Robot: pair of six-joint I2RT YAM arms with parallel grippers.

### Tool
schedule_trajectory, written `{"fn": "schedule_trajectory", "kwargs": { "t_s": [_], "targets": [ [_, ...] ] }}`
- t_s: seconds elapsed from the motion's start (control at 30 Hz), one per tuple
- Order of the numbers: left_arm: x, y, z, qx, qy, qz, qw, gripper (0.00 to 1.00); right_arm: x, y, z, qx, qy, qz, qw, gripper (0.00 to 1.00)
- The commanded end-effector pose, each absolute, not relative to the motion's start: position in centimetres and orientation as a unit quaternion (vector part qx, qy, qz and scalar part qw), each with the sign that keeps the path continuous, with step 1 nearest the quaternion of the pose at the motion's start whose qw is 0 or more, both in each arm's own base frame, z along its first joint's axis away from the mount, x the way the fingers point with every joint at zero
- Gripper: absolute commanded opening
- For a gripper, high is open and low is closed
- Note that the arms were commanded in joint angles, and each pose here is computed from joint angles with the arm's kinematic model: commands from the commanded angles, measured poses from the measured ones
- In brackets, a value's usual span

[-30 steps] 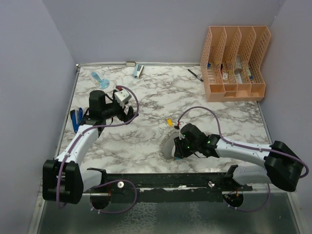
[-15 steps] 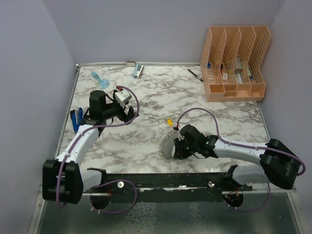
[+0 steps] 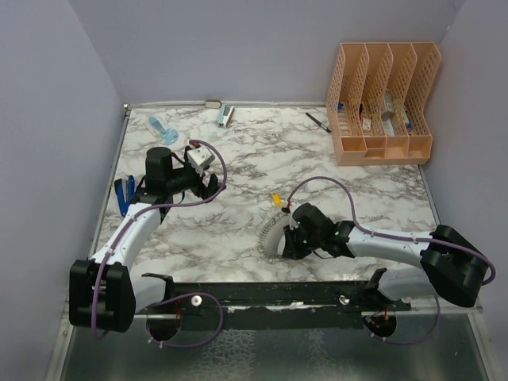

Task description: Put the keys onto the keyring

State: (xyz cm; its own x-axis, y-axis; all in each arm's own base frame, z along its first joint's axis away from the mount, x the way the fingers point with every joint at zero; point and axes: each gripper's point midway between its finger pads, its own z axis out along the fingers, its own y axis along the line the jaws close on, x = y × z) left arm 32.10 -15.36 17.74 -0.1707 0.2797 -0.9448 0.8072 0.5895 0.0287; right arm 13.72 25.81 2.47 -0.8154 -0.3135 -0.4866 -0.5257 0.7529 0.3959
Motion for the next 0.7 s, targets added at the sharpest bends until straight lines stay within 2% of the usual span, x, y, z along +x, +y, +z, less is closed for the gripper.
{"fn": "schedule_trajectory", "kwargs": {
  "t_s": [0.0,0.27,0.4,0.67],
  "targets": [
    [31.9,-15.9,19.4,0.392,0.706,-0.256,0.532,0.87,13.6,26.4,2.8,-0.23,0.911,0.279,0.198,0.01],
    [31.9,-17.0,21.5,0.394,0.694,-0.285,0.531,0.87,15.9,27.3,8.4,-0.228,0.874,0.31,0.297,0.01],
    [31.0,-18.6,22.6,0.4,0.675,-0.336,0.521,0.87,16.7,28.1,10.9,-0.232,0.847,0.334,0.342,0.01],
    [27.6,-22.2,21.3,0.413,0.621,-0.453,0.489,0.87,17.6,30.1,13.3,-0.241,0.816,0.371,0.373,0.01]
  ]
}}
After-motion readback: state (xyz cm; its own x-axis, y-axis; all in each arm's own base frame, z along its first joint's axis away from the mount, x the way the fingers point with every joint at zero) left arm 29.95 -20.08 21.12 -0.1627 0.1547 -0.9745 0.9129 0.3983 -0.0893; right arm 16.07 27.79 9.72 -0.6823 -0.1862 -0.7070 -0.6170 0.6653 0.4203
